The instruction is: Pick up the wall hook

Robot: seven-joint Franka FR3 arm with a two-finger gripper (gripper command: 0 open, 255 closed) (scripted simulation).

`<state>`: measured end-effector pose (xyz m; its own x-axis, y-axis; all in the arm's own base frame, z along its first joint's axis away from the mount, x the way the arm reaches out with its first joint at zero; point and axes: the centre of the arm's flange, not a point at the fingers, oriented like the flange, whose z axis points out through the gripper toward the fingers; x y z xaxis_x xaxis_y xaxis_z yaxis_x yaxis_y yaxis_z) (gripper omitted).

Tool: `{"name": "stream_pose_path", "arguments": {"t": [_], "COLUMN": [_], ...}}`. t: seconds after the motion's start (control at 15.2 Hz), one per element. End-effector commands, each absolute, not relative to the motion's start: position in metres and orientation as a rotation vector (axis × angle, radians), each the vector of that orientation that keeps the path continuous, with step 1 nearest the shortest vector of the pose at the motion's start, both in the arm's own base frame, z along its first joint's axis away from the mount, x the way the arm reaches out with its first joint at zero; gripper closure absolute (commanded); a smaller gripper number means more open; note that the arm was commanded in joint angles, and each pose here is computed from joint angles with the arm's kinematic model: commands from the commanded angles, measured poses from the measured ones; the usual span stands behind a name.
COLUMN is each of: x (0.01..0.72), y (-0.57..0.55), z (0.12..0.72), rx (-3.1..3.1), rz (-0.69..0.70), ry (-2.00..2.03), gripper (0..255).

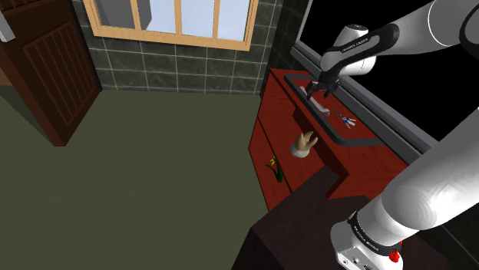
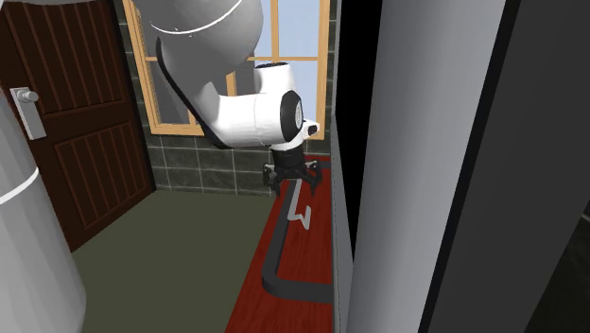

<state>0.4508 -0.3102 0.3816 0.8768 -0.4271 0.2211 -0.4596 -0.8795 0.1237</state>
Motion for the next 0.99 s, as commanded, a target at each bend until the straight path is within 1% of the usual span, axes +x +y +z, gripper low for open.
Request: {"name": "stream_pose_path", "arguments": {"t": [0.0,0.13,0.2,0.79,0.92], "x": [0.451,0.451,0.451,0.451,0.451], "y": [-0.312,-0.311,-0.311,-0.311,-0.311], "z": [0.372,0.369,0.369,0.369,0.379], "rx": [2.874,2.874,2.874,2.874,2.874], "rz": [0.281,0.281,0.281,0.281,0.281], "ry": [-0.685,-0.685,-0.685,-0.685,-0.685], "gripper": [0,0,255,255,255]}}
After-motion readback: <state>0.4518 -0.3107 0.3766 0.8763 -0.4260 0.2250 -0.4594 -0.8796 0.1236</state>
